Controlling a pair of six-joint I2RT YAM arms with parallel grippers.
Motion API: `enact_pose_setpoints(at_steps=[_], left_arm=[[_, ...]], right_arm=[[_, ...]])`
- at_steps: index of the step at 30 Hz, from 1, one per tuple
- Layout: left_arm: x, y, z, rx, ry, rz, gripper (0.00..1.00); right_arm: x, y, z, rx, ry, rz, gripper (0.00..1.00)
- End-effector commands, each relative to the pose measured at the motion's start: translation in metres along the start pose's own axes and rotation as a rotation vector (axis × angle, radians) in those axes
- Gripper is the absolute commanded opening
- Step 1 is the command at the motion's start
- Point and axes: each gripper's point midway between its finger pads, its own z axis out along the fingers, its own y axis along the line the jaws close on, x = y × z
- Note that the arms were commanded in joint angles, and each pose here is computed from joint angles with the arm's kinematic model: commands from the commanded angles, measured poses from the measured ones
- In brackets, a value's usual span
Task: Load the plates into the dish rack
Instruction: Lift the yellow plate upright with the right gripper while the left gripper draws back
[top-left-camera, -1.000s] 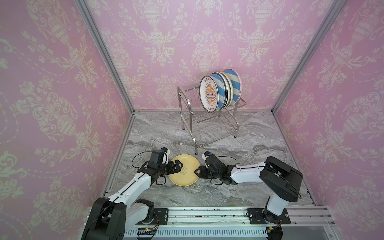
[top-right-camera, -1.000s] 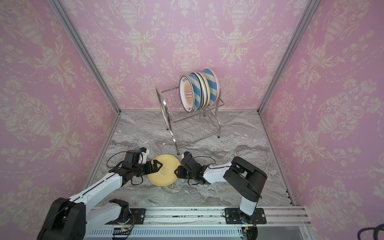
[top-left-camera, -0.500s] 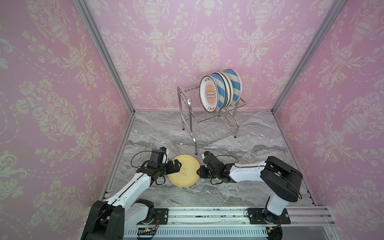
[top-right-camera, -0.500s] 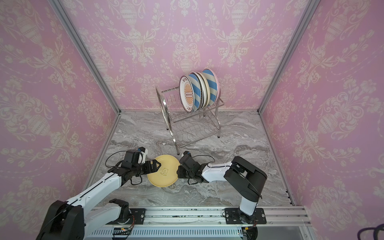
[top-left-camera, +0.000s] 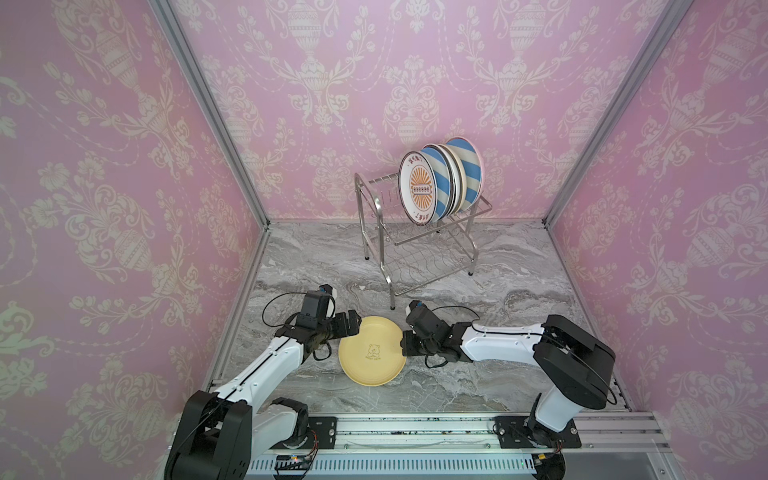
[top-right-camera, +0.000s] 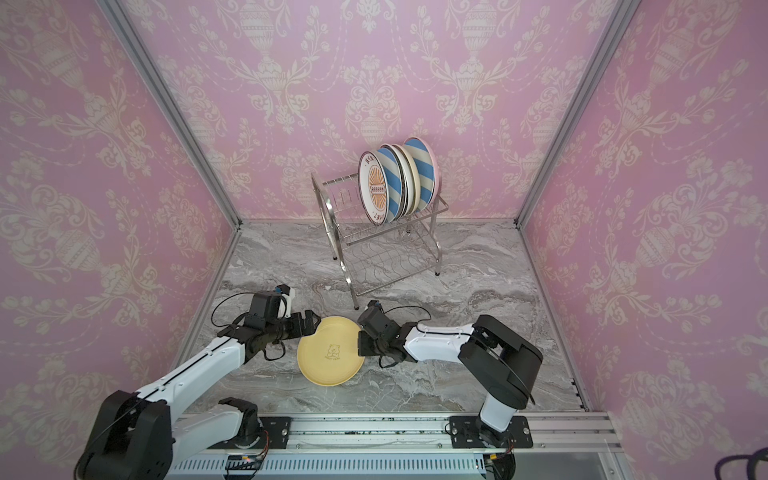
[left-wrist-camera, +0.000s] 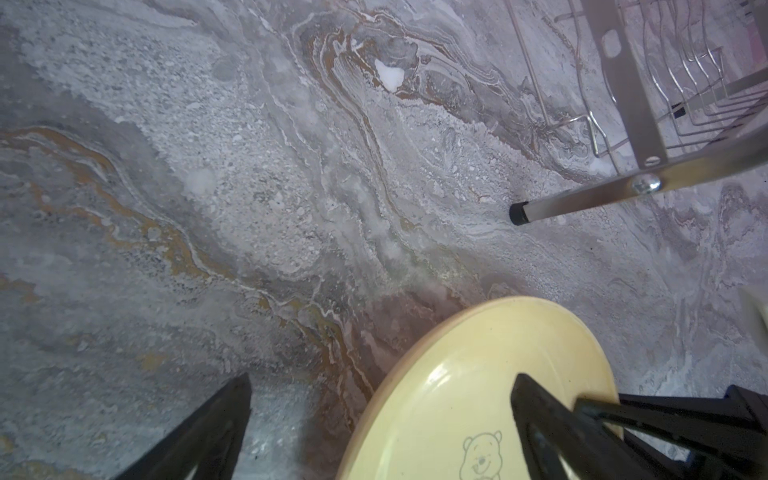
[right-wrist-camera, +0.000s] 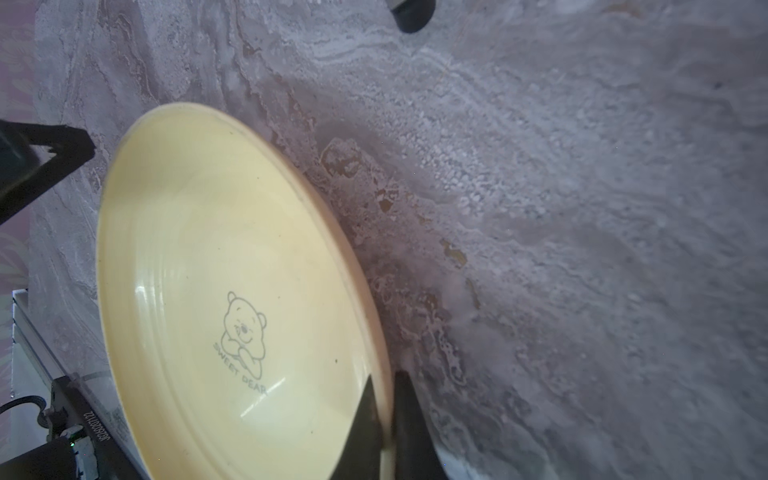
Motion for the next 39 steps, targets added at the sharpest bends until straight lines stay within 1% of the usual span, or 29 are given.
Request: enact_pose_setpoints(at_steps=[1,7,10,13,18,19,23,26,28,30,33,36,39], left_arm=[[-0.006,-0.008,-0.018,0.020,-0.047,0.012,0.99],[-0.043,-0.022,-0.063,0.029,-0.215,0.031,0.99],[-0.053,-0.027,-0.074,0.025,-0.239,0.048,0.99],[-0.064,-0.035,-0.079,0.041,-0.249,0.072,0.99],[-0.087,-0.057,-0.090,0.114,-0.298,0.108,0.99],[-0.098,-0.069,-0.099,0.147,-0.325,0.125,0.99],[-0.120,-0.094,-0.109,0.228,-0.358,0.180,0.99],[-0.135,-0.106,-0.116,0.255,-0.390,0.221,0.99],[-0.143,-0.115,-0.118,0.273,-0.389,0.242,0.99],[-0.151,-0.126,-0.122,0.310,-0.389,0.258,0.99],[-0.161,-0.138,-0.129,0.349,-0.405,0.277,0.99],[-0.171,-0.145,-0.134,0.371,-0.432,0.288,0.99],[-0.178,-0.152,-0.136,0.391,-0.463,0.309,0.99]], right_arm=[[-0.009,-0.001,-0.012,0.040,-0.035,-0.036,0.01],[-0.016,0.001,-0.024,0.051,-0.054,-0.060,0.00],[-0.023,0.005,-0.038,0.049,-0.081,-0.078,0.00],[-0.035,0.006,-0.063,0.064,-0.136,-0.111,0.00],[-0.054,0.004,-0.127,0.127,-0.232,-0.224,0.00],[-0.057,0.002,-0.139,0.142,-0.244,-0.247,0.00],[-0.060,-0.003,-0.196,0.195,-0.284,-0.340,0.00],[-0.063,-0.011,-0.237,0.241,-0.314,-0.398,0.00],[-0.071,-0.017,-0.265,0.287,-0.355,-0.421,0.00],[-0.088,-0.014,-0.305,0.330,-0.427,-0.422,0.00],[-0.109,-0.012,-0.348,0.391,-0.507,-0.419,0.00],[-0.132,-0.006,-0.381,0.453,-0.599,-0.404,0.00],[-0.155,0.002,-0.406,0.499,-0.702,-0.377,0.00]])
